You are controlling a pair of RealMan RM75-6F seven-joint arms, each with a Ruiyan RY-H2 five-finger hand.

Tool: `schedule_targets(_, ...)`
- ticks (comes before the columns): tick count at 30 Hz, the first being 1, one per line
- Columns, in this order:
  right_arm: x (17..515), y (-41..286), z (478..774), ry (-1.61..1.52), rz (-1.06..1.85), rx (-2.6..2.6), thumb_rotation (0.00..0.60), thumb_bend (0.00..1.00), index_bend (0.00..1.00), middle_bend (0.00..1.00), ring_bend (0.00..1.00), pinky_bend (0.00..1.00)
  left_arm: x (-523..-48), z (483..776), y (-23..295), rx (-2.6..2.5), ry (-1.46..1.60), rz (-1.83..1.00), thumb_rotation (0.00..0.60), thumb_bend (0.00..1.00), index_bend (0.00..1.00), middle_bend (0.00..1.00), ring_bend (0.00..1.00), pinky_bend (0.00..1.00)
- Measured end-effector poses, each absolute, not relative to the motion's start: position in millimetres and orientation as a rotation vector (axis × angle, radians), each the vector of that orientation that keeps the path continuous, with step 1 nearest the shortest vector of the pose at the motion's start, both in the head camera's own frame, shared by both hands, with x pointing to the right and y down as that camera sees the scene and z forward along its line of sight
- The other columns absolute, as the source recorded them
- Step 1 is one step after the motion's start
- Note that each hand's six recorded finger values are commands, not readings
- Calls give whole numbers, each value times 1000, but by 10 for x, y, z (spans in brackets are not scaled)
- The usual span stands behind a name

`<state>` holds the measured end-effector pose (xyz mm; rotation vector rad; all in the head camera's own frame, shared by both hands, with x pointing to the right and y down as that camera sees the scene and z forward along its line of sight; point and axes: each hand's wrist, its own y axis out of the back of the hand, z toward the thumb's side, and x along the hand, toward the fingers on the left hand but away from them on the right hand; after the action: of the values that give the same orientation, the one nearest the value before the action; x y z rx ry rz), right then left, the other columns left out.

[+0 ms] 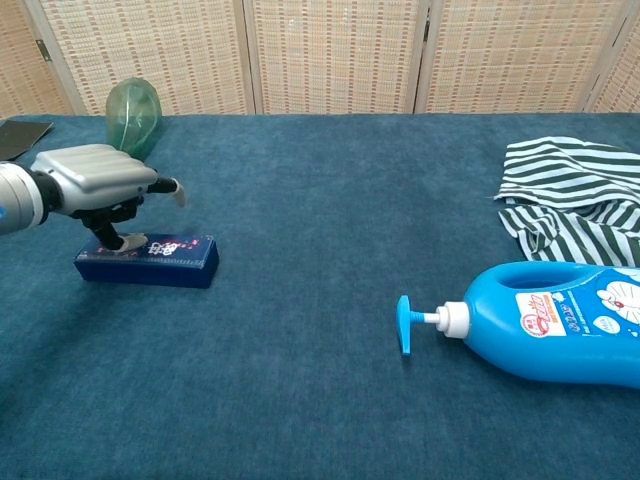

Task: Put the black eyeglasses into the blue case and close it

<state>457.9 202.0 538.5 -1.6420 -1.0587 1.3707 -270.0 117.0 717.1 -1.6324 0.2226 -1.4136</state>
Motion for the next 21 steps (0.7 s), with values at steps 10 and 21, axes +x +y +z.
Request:
schedule_targets(10, 4573, 2017, 5391, -1058, 1373, -1641, 600, 238, 262, 389, 452, 391, -2800, 6931, 1336, -1753, 192, -1494, 600, 401, 163, 963, 947, 983)
schedule_targets(21, 4574, 2023, 5379, -1058, 1376, -1637, 600, 238, 262, 389, 452, 391, -2813, 7132, 1539, -1753, 162, -1513, 600, 401, 255, 964, 947, 984)
